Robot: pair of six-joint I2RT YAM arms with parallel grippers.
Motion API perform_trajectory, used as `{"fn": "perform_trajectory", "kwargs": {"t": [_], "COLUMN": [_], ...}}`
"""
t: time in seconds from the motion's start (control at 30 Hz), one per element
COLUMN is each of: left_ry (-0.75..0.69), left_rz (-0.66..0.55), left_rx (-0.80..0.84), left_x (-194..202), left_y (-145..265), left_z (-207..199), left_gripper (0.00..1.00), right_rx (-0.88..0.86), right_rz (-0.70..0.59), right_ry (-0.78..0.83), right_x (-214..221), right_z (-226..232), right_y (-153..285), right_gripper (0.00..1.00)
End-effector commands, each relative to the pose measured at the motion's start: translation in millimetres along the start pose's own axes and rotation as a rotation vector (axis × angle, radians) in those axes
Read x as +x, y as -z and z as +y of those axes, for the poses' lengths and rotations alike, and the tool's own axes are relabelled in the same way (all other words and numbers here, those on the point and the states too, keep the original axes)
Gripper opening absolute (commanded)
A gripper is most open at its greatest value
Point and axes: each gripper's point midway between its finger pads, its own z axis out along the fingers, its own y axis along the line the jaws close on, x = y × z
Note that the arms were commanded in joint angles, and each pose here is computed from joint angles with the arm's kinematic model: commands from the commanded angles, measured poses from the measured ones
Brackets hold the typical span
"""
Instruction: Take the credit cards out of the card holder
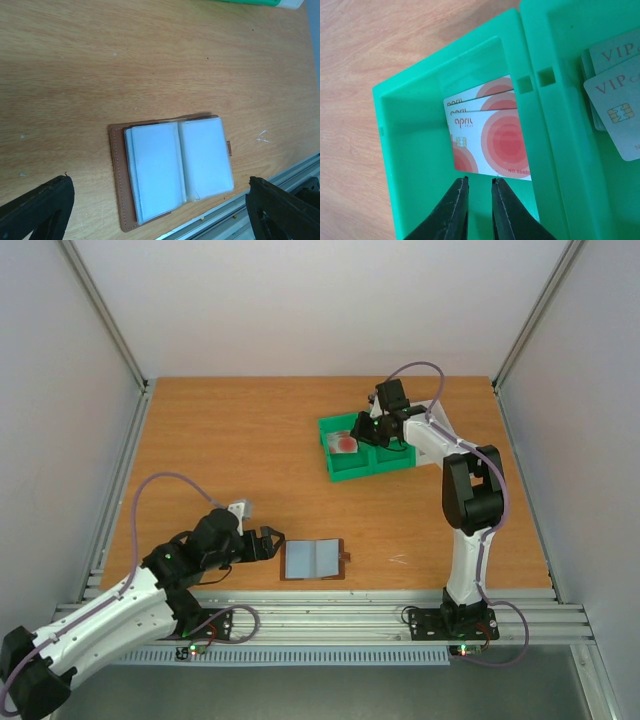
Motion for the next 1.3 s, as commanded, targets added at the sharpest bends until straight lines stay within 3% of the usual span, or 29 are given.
{"fn": "perform_trajectory", "kwargs": {"t": [0.0, 0.2, 0.4, 0.67, 0.9, 1.27], "left_ry": [-0.011, -0.001, 0.044, 0.106, 0.118, 0.137], "left_rz": [-0.016, 0.030, 0.054, 0.088, 0.119, 0.198], "left_rx": [-0.003, -0.021, -0.001, 0.043, 0.042, 0.046], "left_x": [-6.8, -0.5, 5.0, 12.6, 15.1, 27.5], "left_y": [-1.4, -8.5, -17.5, -26.8, -34.1, -49.5], "left_z": [-3.6, -1.0, -2.0, -5.6, -7.7, -7.6], "left_gripper": [0.93, 0.88, 0.83, 0.75, 0.76, 0.74], "right_rx": [0.007, -0.053, -0.099, -0.140, -0.125, -0.105], "right_rz": [-0.031, -0.010, 0.049, 0.123, 0.200, 0.365], "right_ry": [0.010, -0.004, -0.074, -0.114, -0.056, 0.027], "right_x": [-17.4, -13.7, 18.1, 84.1, 146.8, 253.6], "right_z": [6.2, 28.3, 45.8, 54.6, 61.6, 59.9], "right_y": [8.4, 33.4, 65.7, 102.4, 121.2, 101.8], "right_gripper": [0.15, 0.22, 0.31, 0.34, 0.36, 0.36]}}
